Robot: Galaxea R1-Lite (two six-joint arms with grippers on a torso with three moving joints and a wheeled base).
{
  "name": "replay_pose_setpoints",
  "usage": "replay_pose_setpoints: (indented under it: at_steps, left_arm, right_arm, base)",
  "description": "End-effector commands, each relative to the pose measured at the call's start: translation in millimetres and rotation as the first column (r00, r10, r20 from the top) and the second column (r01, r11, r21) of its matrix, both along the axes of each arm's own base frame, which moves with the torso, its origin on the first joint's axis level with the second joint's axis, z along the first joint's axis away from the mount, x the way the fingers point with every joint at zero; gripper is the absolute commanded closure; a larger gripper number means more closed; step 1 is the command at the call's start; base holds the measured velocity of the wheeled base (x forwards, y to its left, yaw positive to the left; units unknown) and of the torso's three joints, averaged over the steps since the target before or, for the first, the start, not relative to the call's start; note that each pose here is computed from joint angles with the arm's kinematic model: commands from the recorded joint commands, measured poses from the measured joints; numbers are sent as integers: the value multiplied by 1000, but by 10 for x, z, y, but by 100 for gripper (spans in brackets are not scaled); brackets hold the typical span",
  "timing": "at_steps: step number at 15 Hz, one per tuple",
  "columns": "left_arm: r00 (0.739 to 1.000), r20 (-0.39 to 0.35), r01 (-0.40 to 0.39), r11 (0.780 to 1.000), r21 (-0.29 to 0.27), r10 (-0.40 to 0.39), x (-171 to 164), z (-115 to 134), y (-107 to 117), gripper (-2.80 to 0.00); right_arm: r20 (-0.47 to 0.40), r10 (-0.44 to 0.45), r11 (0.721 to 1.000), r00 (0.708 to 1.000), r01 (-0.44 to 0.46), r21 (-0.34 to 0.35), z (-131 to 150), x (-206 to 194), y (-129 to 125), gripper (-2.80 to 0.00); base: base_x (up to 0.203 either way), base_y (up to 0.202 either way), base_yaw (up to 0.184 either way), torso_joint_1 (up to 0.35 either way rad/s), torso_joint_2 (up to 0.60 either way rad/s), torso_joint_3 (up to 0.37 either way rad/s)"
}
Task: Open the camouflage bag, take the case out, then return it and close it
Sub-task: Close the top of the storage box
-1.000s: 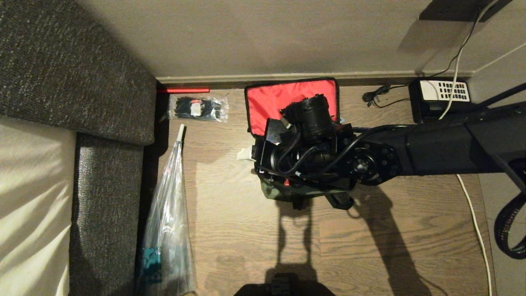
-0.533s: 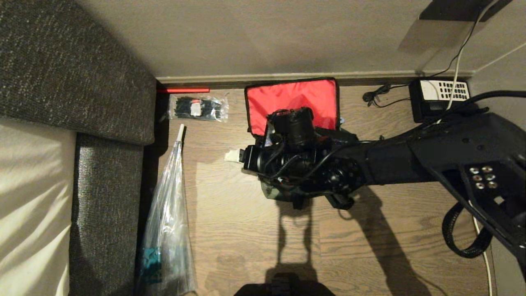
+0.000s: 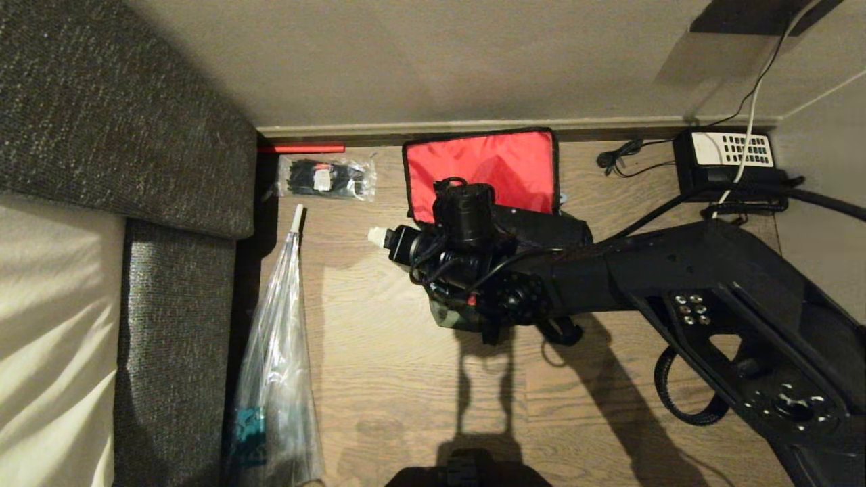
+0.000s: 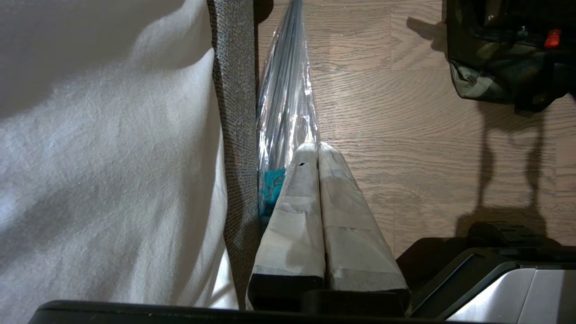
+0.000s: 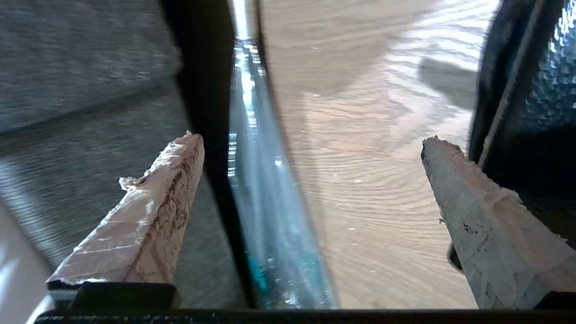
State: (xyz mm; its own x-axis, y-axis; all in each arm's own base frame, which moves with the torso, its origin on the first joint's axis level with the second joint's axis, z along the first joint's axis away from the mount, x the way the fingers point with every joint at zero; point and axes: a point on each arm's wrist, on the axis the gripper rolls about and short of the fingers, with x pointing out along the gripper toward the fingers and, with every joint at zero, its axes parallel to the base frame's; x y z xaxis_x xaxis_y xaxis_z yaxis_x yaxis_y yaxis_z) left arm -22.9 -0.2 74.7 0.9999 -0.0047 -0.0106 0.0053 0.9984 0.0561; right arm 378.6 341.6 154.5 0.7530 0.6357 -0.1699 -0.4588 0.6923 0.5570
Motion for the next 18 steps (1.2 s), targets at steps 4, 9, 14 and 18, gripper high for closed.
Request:
replay_pose_setpoints:
  at_steps: [4, 9, 14, 18]
  left_arm:
    - [1000, 3, 0, 1000, 1, 0, -2, -2, 0, 0]
    - [1000, 1, 0, 1000, 1, 0, -1, -1, 0, 0]
    - [1000, 3, 0, 1000, 1, 0, -2, -2, 0, 0]
    - [1000, 3, 0, 1000, 1, 0, -2, -2, 0, 0]
  right_arm:
    - [-36, -43, 997, 998, 41, -64, -228, 26, 15, 0]
    - [27, -25, 982, 999, 29, -185, -267, 8, -26, 0]
    - [56, -63, 952, 996, 77, -298, -383, 10, -110, 0]
    - [98, -83, 932, 992, 112, -346, -406, 59, -189, 0]
  base:
    - [0, 0, 0, 0, 0, 0]
    - [0, 0, 0, 0, 0, 0]
    - [0, 0, 0, 0, 0, 0]
    - [0, 0, 0, 0, 0, 0]
